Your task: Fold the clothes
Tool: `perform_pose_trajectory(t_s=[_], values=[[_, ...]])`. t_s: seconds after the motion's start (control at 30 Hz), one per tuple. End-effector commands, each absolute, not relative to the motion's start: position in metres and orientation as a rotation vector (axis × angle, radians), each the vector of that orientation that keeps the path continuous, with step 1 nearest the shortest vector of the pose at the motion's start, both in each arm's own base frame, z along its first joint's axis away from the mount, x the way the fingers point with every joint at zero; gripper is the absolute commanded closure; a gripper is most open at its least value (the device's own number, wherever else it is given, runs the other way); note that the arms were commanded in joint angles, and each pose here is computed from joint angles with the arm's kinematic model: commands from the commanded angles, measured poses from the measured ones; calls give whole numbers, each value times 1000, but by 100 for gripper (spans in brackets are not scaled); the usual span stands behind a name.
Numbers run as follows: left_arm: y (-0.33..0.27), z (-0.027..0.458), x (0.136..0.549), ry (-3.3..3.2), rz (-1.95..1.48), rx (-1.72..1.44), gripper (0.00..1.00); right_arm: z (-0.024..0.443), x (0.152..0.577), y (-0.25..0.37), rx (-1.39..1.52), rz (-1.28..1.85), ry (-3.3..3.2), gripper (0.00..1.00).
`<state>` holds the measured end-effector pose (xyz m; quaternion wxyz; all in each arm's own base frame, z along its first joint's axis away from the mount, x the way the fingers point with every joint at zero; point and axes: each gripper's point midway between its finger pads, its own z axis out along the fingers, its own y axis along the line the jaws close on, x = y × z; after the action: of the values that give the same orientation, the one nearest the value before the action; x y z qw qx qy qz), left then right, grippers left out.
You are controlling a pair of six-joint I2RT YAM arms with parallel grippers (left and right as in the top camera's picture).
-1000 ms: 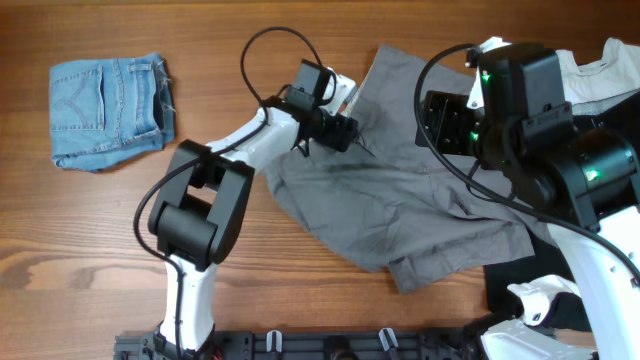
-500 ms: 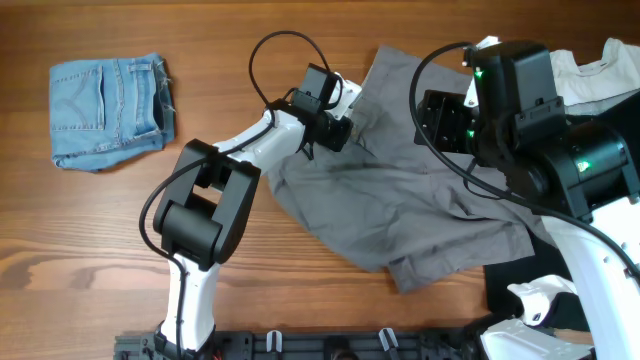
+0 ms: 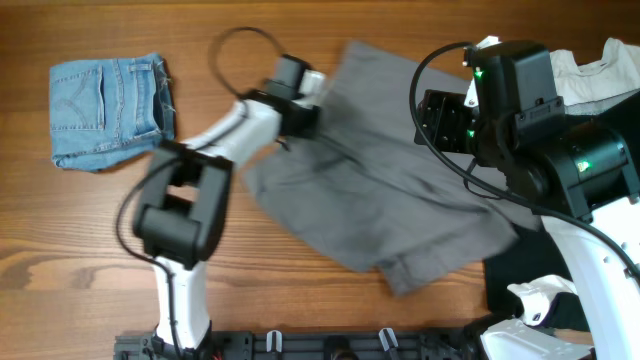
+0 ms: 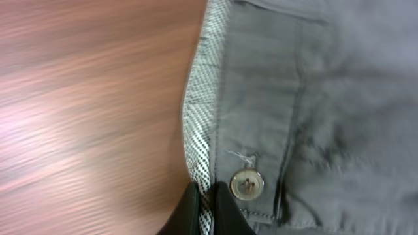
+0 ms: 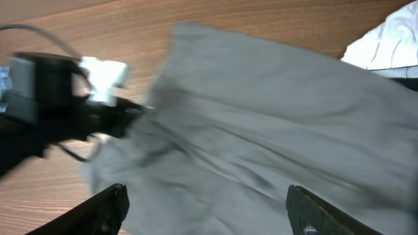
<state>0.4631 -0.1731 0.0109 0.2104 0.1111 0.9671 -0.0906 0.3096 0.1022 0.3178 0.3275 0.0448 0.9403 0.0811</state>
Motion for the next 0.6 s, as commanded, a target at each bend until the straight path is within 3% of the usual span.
perform_pose_trajectory(t_s=[0.0, 0.13, 0.2, 0.3, 0.4, 0.47, 0.57], values=[[-30, 36, 486, 2654, 35, -188, 96, 317, 313, 98, 146, 184, 2456, 16], [25, 38, 478, 2667, -38, -402, 96, 317, 313, 98, 145, 183, 2457, 15], [30, 38, 474, 2682, -115, -431, 88, 317, 314, 98, 146, 182, 2456, 14], [39, 42, 468, 2690, -137, -466, 85, 313, 315, 98, 152, 175, 2467, 14], [42, 63, 467, 2657, -129, -434, 79, 297, 316, 98, 218, 166, 2524, 21], [42, 85, 468, 2615, -126, -404, 70, 278, 317, 99, 255, 140, 2584, 24], [41, 131, 465, 2527, -128, -386, 46, 237, 323, 99, 265, 70, 2704, 25]])
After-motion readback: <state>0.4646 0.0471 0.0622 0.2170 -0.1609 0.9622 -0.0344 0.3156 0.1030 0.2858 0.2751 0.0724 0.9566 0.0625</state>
